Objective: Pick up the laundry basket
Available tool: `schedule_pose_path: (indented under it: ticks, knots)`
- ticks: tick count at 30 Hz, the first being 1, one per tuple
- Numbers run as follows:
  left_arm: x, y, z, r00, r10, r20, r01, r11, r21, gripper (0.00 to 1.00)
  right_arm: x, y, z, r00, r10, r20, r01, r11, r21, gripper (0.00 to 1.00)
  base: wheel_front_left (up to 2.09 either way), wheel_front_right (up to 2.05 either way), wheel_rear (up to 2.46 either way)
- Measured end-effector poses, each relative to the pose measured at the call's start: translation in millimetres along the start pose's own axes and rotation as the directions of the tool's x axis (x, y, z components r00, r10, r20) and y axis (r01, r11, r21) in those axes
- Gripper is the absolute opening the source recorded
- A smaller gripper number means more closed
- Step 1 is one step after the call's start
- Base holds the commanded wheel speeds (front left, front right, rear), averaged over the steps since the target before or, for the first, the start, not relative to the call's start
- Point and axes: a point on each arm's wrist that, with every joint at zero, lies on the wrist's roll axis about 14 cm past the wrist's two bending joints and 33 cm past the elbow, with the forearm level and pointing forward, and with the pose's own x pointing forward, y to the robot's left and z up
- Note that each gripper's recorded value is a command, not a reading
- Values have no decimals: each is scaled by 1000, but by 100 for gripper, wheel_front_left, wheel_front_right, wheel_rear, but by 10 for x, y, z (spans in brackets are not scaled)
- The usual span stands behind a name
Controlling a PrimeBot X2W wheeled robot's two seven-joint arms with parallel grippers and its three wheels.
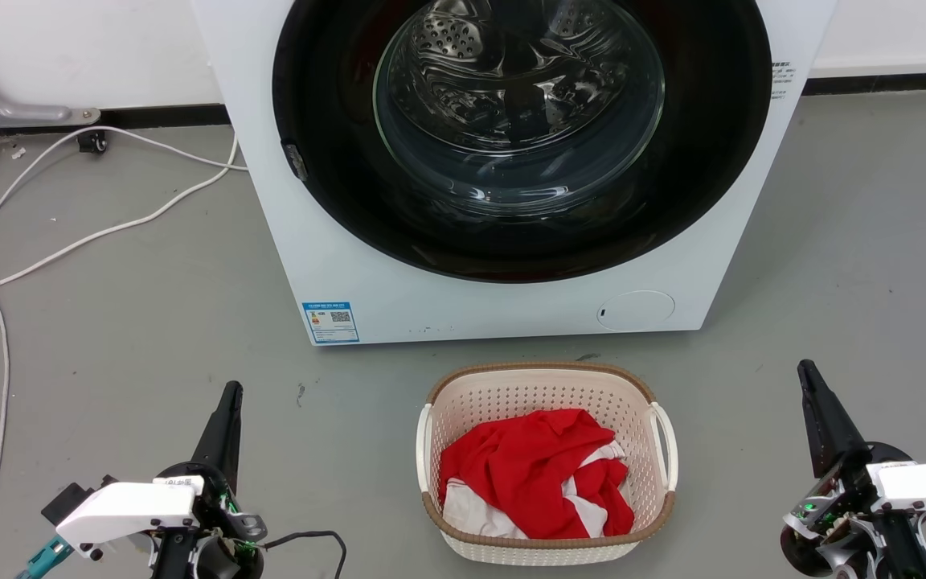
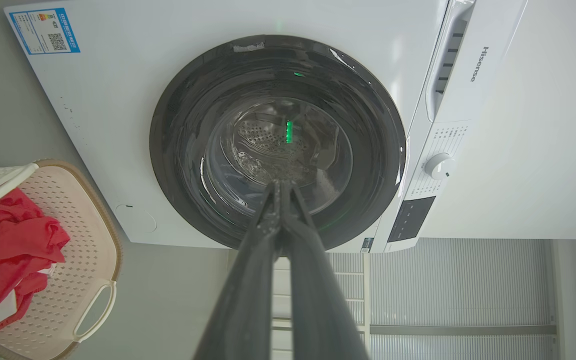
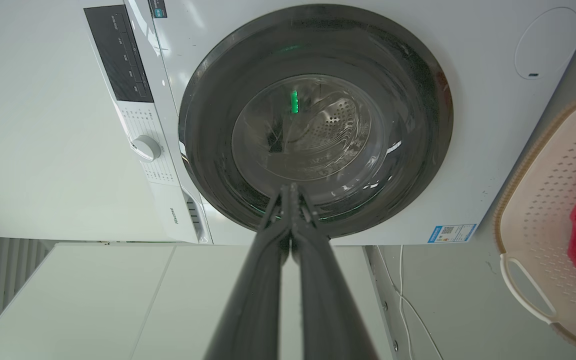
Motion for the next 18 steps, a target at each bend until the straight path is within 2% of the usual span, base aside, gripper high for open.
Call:
schedule_pose_path:
  ticks: [18]
  knots:
    - [0, 0, 0, 1000, 0, 0, 0, 1000, 0, 0, 0, 0, 0, 1000, 0, 0, 0, 1000, 0, 0, 0, 0, 0]
